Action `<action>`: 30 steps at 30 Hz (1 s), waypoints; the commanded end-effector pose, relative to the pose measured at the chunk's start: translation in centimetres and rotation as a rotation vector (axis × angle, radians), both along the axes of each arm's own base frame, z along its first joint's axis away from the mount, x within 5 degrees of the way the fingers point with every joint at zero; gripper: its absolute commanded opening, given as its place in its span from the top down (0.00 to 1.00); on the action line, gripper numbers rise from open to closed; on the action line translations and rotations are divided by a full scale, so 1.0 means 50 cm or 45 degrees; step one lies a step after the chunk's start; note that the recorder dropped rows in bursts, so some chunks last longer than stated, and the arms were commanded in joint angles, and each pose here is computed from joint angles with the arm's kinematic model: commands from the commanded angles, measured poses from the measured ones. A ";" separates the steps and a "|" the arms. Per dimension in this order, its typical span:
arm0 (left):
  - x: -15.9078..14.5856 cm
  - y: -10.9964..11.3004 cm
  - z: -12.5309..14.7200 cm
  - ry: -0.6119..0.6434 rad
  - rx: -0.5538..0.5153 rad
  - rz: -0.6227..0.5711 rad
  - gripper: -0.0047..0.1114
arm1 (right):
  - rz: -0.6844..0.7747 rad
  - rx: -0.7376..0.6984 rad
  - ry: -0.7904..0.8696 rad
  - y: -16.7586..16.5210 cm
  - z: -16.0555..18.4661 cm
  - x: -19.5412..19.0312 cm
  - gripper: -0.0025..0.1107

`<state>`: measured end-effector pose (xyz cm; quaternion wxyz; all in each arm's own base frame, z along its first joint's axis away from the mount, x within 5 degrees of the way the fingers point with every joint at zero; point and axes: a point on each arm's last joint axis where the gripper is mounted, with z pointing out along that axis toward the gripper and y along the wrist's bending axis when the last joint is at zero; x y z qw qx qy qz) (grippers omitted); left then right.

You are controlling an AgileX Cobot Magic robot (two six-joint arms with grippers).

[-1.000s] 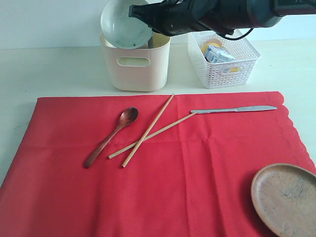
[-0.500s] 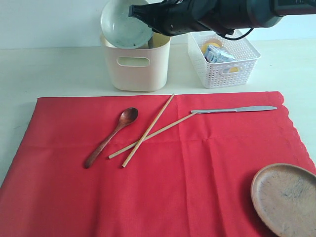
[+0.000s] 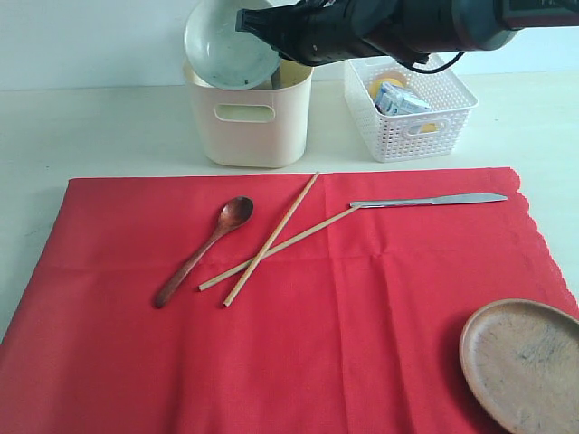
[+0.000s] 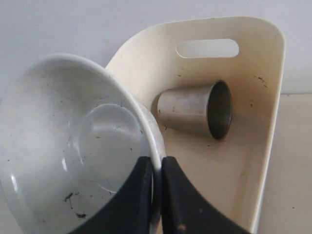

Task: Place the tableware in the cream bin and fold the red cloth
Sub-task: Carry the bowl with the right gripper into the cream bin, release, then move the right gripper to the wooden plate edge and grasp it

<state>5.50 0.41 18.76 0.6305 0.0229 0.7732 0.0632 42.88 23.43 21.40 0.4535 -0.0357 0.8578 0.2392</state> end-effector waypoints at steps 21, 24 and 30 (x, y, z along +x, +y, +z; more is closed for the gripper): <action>-0.001 0.000 0.002 -0.015 -0.004 -0.005 0.95 | -0.041 -0.003 -0.104 -0.007 0.021 0.010 0.41; -0.001 0.000 0.002 -0.015 -0.004 -0.005 0.95 | -0.010 0.010 -0.101 -0.010 0.053 -0.001 0.33; -0.001 0.000 0.002 -0.015 -0.004 -0.005 0.95 | 0.164 -0.137 -0.126 -0.056 0.165 -0.047 0.35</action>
